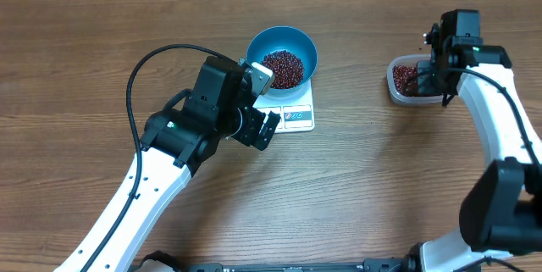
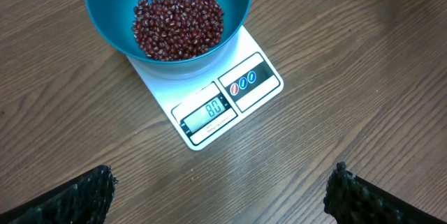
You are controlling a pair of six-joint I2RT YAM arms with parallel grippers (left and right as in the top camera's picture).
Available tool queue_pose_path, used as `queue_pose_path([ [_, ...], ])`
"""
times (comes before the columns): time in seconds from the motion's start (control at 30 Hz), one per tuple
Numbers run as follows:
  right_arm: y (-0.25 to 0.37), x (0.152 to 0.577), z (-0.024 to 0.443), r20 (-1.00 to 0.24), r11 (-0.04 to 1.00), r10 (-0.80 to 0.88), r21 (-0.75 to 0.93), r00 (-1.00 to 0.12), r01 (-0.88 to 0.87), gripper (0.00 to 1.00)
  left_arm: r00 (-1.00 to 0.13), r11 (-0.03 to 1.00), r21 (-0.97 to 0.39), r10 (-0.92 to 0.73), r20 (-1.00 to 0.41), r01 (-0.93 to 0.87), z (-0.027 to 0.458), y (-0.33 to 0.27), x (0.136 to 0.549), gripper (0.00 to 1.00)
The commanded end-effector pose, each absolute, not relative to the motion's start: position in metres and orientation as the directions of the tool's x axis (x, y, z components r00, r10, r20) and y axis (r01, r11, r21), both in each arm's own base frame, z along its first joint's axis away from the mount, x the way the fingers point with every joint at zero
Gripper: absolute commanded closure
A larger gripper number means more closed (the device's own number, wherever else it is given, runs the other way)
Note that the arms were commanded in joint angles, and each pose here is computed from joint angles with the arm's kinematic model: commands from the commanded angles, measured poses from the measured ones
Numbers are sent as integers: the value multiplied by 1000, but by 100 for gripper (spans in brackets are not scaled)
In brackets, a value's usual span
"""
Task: Scoop item into bowl and weigh 150g on scale
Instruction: 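Move the empty scoop back to the bean tub with the right gripper, then dip the scoop into the red beans with the right gripper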
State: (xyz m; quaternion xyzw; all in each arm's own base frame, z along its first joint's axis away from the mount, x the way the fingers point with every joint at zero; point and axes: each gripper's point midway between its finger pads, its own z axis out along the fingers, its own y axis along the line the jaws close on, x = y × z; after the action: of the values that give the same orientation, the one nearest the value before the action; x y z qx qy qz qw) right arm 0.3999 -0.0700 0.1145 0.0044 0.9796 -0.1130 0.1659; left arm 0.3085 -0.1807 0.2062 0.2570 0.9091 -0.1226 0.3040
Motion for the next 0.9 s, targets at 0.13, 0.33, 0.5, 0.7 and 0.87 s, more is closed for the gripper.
queue_pose_path([
  [0.13,-43,407,95,-303,993,-106,-88,-947,-83,96,-668,828,-61,403,-626,557,210,-181,308,0],
  [0.33,-13,406,95,-320,988,-106,74,-941,-137,96,-668,828,-61,403,-626,557,210,-181,308,0],
  [0.5,-6,400,94,-302,982,-104,119,-948,-146,96,-668,828,-61,403,-626,557,210,-181,308,0],
  [0.7,5,396,96,-299,969,-97,189,-949,-159,96,-668,828,-61,403,-626,557,210,-181,308,0],
  [0.87,8,397,101,-319,946,-55,287,-946,-152,97,-668,828,-61,403,-626,557,210,-181,308,0],
])
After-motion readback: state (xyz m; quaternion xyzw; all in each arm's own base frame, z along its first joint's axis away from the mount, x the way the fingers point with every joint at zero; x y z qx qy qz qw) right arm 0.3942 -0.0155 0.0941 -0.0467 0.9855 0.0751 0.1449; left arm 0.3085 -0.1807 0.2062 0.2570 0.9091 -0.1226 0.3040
